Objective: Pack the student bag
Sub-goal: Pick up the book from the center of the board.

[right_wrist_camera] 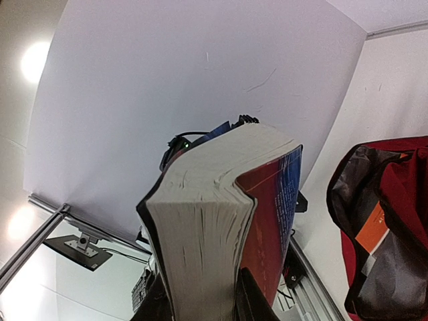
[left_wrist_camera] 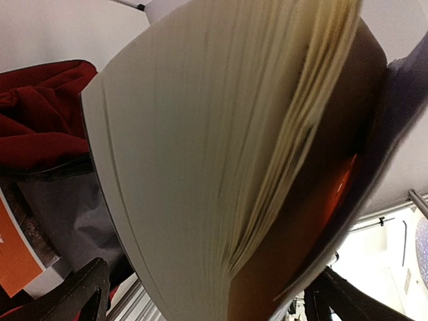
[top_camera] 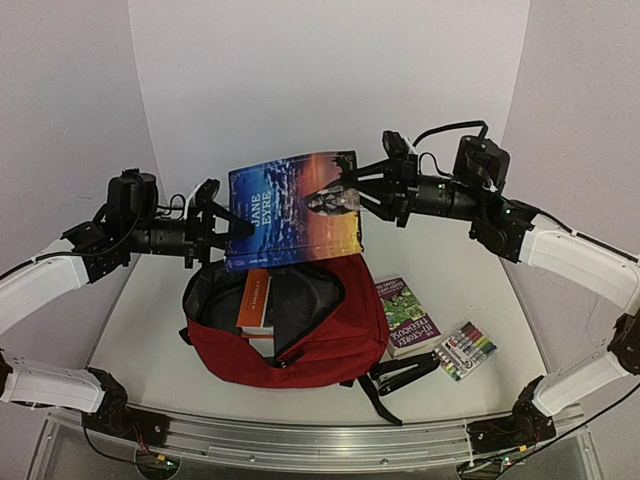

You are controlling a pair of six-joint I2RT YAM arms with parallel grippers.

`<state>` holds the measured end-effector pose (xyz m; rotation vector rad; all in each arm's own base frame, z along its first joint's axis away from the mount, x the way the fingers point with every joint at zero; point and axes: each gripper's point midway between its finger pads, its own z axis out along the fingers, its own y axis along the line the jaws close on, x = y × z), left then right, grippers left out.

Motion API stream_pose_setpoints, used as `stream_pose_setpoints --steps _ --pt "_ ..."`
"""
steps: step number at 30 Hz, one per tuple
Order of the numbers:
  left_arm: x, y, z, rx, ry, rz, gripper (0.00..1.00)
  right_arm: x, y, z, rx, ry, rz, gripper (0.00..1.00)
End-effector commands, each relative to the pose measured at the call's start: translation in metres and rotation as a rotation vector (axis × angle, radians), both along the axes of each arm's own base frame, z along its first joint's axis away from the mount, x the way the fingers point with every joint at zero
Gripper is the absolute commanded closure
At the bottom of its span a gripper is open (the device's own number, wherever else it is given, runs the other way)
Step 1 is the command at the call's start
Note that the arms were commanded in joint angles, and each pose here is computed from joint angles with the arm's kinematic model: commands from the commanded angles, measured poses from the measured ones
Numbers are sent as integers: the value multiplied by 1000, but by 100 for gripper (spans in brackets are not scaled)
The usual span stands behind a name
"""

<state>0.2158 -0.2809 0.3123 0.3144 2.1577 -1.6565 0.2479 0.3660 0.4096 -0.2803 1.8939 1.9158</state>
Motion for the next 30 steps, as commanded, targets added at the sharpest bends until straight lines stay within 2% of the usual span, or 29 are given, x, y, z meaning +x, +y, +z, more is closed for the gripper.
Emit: stream_pose_setpoints --steps 1,3,6,15,26,28,30 --pt "-18 -4 61 -150 -153 -96 0 -41 -28 109 285 -254 55 100" --pt "-24 -2 70 -185 -182 -111 1 -38 -25 103 276 -244 54 100" --pt "-30 1 82 -221 -207 -116 8 -32 -21 95 263 -231 48 100" --pt "-32 10 89 -239 -234 -57 42 -18 -12 71 187 -207 14 100" --pt "-29 15 84 -216 -204 -5 89 5 -7 29 12 -182 -85 100" --pt "-23 17 77 -188 -177 33 97 9 -8 22 -17 -180 -105 82" --pt "-16 20 65 -148 -138 89 100 15 -9 14 -59 -187 -138 66"
